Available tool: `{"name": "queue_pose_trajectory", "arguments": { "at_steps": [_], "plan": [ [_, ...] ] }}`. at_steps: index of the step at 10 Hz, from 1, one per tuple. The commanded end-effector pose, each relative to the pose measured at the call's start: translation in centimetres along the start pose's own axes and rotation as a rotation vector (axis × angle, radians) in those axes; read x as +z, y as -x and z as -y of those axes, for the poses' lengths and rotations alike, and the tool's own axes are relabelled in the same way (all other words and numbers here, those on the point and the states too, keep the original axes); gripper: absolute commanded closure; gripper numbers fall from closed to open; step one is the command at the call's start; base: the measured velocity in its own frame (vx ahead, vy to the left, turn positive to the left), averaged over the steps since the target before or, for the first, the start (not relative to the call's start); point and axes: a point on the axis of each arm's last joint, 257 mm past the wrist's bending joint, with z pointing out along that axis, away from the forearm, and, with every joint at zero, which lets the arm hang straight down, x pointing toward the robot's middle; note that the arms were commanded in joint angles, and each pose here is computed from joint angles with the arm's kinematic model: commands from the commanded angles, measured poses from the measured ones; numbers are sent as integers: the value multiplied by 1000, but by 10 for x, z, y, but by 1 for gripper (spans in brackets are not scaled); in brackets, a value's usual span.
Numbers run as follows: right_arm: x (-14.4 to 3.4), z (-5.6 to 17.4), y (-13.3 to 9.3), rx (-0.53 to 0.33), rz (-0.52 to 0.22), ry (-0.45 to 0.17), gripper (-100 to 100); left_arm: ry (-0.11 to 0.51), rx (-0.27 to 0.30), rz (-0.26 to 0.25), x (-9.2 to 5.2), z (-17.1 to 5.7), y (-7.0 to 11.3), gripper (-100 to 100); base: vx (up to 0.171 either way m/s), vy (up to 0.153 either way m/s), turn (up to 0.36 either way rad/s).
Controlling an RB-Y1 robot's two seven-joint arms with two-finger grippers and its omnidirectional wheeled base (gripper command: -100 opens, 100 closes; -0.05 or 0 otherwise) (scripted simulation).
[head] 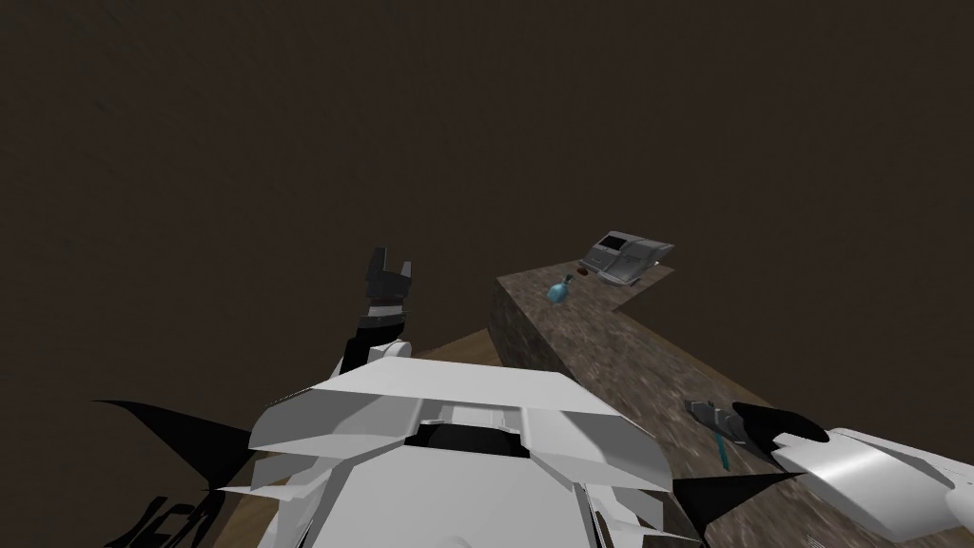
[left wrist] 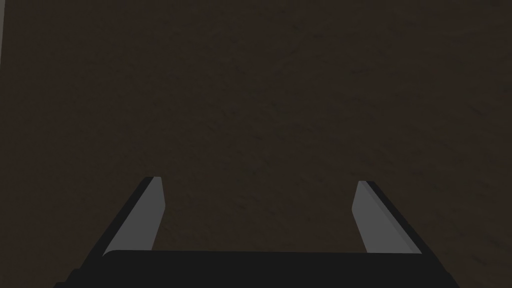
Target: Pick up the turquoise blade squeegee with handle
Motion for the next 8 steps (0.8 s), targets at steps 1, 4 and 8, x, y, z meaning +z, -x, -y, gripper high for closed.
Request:
{"name": "queue_pose_trajectory", "arguments": {
  "at_steps": [1,4,8],
  "plan": [
    [-1,-5,0,5,9,27,100,0,0,0,0,0,0,0,20,13,16],
    [-11,7,-25,-17,-31,42,100,0,0,0,0,0,0,0,121,38,-87],
    [-24,9,-49,-32,-70,95,100,0,0,0,0,0,0,0,85,16,-62]
  ]
}}
